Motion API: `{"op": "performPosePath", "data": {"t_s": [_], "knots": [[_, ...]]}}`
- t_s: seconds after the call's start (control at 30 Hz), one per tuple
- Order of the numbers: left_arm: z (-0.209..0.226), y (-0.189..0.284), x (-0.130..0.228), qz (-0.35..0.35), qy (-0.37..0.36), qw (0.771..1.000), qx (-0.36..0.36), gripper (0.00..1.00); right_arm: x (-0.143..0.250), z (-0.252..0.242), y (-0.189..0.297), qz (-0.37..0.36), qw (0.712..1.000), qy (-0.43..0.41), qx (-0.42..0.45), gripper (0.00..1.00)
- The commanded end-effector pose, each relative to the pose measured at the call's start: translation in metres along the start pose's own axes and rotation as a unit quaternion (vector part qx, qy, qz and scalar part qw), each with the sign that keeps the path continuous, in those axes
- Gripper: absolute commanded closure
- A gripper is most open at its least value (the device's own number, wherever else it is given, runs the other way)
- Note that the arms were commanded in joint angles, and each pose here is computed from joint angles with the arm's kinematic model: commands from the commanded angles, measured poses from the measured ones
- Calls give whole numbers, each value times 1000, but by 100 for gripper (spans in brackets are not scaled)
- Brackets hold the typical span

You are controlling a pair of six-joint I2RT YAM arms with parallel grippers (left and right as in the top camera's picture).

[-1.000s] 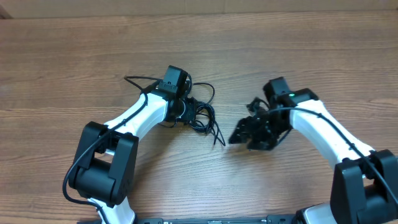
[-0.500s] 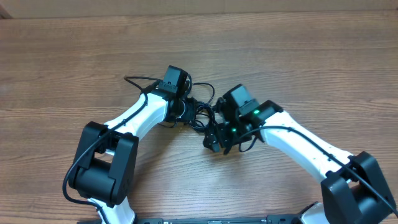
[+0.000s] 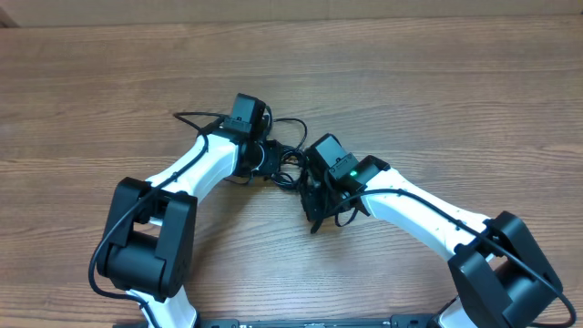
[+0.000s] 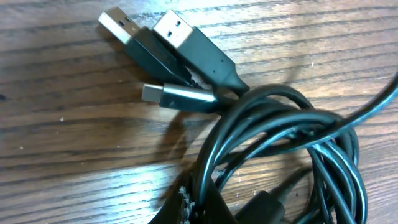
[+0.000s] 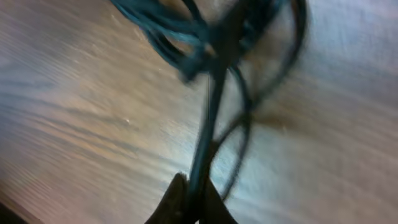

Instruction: Untangle cables

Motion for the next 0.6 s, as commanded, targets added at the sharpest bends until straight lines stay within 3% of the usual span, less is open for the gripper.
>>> {"op": "performPosePath", "data": {"t_s": [0.0,0.2,0.33,0.57], "knots": [[-4,0,-7,-5,-20,1000,10,96,-4,6,21,10,1000,-17,-19,96],[-13,1,-10,-7,-64,997,39,96,-26,25,95,10,996,-15,-91,96],[-27,3,-4,8,-111,990,87,96,-26,28,113,19,992,-35,-120,96],[-13,3,-11,-5,-91,995,50,96,17,-8,115,111,990,-81,-18,96]]}}
Point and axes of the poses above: each gripper's point midway between its finger pads, its own y axis back along the fingers, its own z axis along the line the jaws close on, x = y × z, the point moved 2 cm from there along y, back along the fingers, and after that the axes turned 11 degrees about y, right-handed, at the moved point
